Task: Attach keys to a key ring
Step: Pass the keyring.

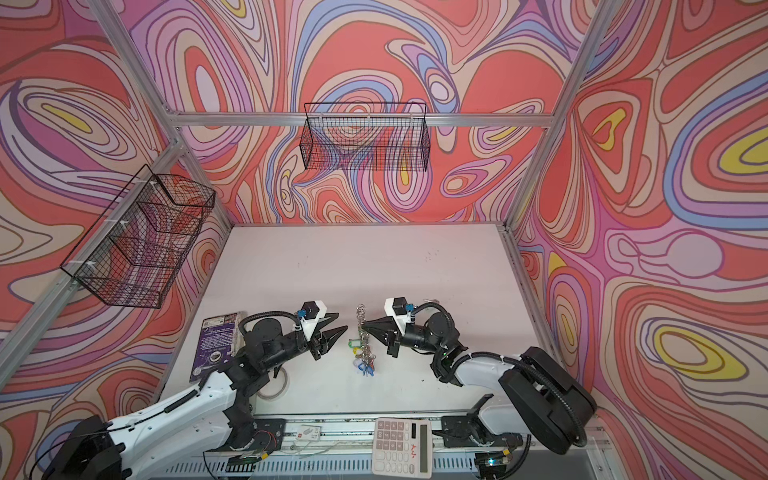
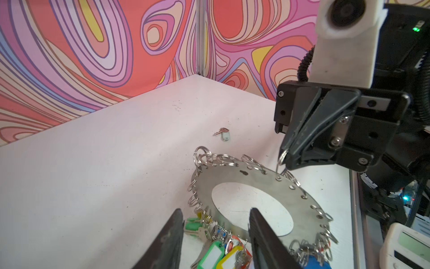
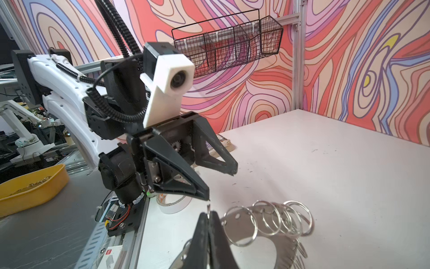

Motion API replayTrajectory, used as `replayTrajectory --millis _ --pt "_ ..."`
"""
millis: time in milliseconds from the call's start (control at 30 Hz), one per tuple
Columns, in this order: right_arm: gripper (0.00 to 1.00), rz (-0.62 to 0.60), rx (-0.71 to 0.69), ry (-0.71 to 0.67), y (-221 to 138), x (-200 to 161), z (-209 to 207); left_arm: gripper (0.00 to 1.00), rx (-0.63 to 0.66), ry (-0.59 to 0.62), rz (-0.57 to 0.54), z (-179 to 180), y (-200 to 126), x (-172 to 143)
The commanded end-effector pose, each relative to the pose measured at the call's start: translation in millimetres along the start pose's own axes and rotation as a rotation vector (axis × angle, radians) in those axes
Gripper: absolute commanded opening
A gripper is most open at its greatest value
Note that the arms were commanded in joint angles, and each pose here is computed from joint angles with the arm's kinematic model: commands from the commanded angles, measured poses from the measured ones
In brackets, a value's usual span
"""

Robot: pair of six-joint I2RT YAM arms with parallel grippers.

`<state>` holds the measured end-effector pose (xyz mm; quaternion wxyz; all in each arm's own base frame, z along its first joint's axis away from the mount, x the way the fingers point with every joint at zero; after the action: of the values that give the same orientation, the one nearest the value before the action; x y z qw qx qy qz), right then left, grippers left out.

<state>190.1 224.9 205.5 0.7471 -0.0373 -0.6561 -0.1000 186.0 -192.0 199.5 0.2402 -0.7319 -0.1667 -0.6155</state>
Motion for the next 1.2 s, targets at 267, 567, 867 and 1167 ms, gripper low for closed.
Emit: replayTrajectory --millis 267,567,867,1167 --pt "0.0 -0.092 0.097 -0.033 6.7 26.4 5.9 0.44 -0.239 0.082 -0.221 -20.3 9.0 21.0" --pt "0.0 -0.051 0.076 -0.019 8.5 18.3 1.6 0.34 -0.337 0.067 -0.168 -27.2 13.9 12.1" --pt "0.0 -0.005 0.04 0.001 7.3 5.5 -2.6 0.34 -0.265 0.076 -0.141 -21.0 11.2 -1.5" --pt "0.0 0.013 0.024 0.021 3.0 -2.8 -1.2 0.4 -0.292 0.093 -0.086 -23.3 10.4 -12.2"
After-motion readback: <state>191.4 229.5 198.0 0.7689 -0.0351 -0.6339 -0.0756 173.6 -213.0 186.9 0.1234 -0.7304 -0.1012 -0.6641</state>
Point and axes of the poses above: each gripper's point midway between its finger pads, its own y axis out along the fingers, its own z axis along the line the jaws close on, x = y × z, the point moved 7 cm from there along -y, back along the fingers, and after that the axes turned 2 degrees about -y, right-handed, at the moved point
